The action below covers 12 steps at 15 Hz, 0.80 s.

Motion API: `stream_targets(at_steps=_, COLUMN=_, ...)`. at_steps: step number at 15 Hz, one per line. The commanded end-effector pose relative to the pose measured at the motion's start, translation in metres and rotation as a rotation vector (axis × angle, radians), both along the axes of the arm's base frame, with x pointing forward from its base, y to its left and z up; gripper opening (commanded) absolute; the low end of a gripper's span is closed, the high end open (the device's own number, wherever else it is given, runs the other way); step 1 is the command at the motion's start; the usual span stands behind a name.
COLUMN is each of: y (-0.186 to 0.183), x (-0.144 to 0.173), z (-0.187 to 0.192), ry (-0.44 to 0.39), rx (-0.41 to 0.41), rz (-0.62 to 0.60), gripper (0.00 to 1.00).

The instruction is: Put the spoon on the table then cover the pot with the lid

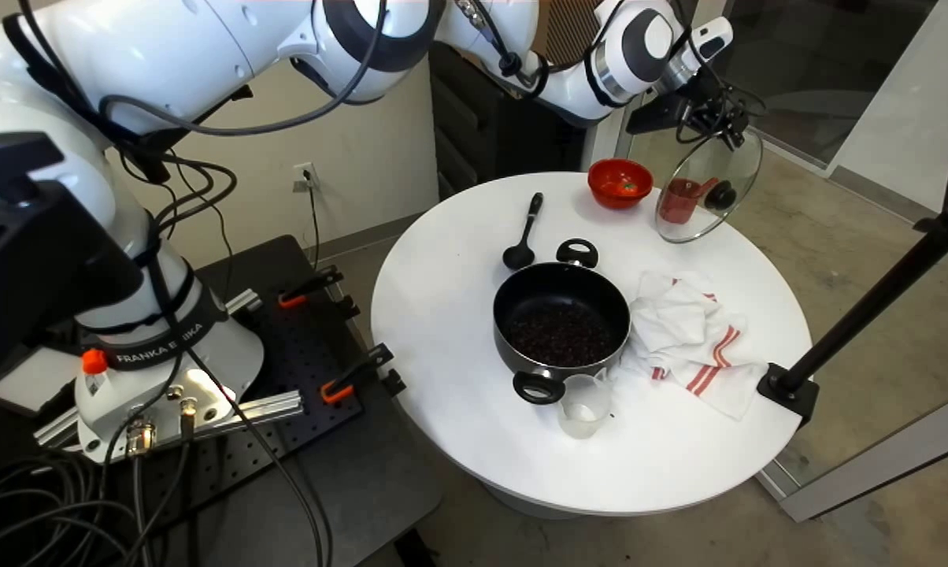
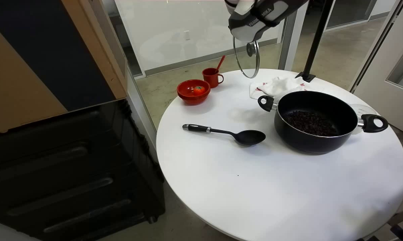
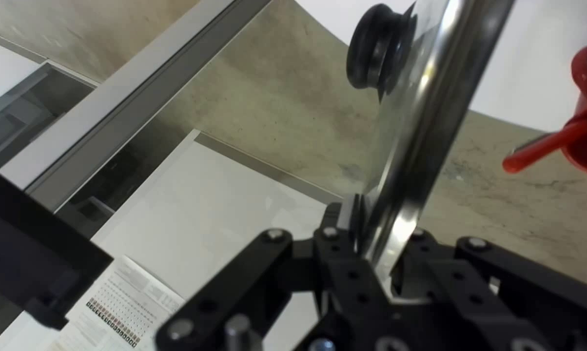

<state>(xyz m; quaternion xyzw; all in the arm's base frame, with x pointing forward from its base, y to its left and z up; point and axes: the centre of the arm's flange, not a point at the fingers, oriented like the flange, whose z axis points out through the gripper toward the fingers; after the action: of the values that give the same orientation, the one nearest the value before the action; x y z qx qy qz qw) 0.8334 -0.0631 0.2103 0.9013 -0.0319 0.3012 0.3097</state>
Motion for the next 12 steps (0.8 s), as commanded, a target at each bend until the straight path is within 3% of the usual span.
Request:
stream_targets(at_steps=1, y=-0.001, x=-0.011, z=0.005, ry=-0.008, rx=-0.029, rz=-0.014, gripper=0.03)
stream_targets(at_steps=6, y=0.008, x=-0.015, z=0.014, ry=-0.017, rx=-0.092, rz=0.017, gripper=0.03)
stream_targets(at_steps=12, y=0.046, x=-0.024, z=0.013, ry=0.019, rx=-0.4, rz=0.135, gripper=0.03)
